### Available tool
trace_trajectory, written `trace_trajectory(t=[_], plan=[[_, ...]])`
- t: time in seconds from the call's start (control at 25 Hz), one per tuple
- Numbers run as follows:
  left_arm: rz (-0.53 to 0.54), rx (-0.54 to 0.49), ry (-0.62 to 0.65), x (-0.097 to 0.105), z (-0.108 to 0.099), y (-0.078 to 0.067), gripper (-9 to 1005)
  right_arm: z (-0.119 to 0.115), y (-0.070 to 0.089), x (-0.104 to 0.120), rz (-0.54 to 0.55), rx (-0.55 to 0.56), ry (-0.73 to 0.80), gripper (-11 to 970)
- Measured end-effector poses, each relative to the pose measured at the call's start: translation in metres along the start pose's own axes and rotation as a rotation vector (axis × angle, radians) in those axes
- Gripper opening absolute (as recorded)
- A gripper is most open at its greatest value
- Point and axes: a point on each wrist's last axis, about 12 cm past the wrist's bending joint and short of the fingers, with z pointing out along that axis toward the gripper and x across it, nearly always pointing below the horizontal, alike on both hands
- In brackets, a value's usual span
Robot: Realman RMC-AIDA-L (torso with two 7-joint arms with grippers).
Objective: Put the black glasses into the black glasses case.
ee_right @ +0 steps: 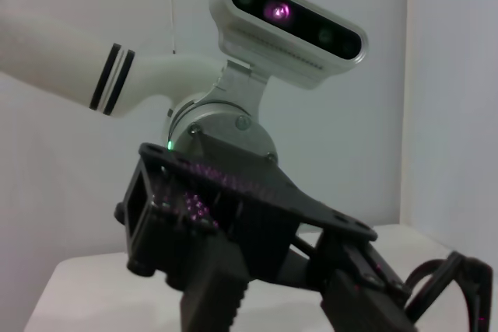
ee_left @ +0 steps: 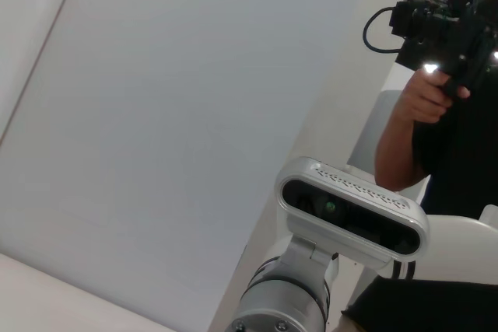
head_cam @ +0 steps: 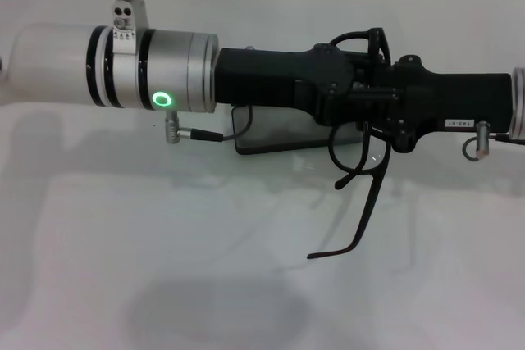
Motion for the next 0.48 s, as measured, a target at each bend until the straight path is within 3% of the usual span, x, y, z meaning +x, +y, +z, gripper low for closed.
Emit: trace_trajectory(t=[0.16,0.36,0.48], plan=[[0.0,-0.007,-0.025,0.002,-0.005,-0.002,502,-0.001,-0.001,0.001,0.016,0.002,0.018,88],[0.024,-0.035,-0.086,0.002,-0.027,-0.008,505,-0.014,-0.007,0.001,0.027,0.064,0.0,88],[0.019,-0.109,-0.114,0.008,-0.05,-0.007,506,-0.041,-0.011,-0.007,0.029,0.102,-0.082,87]])
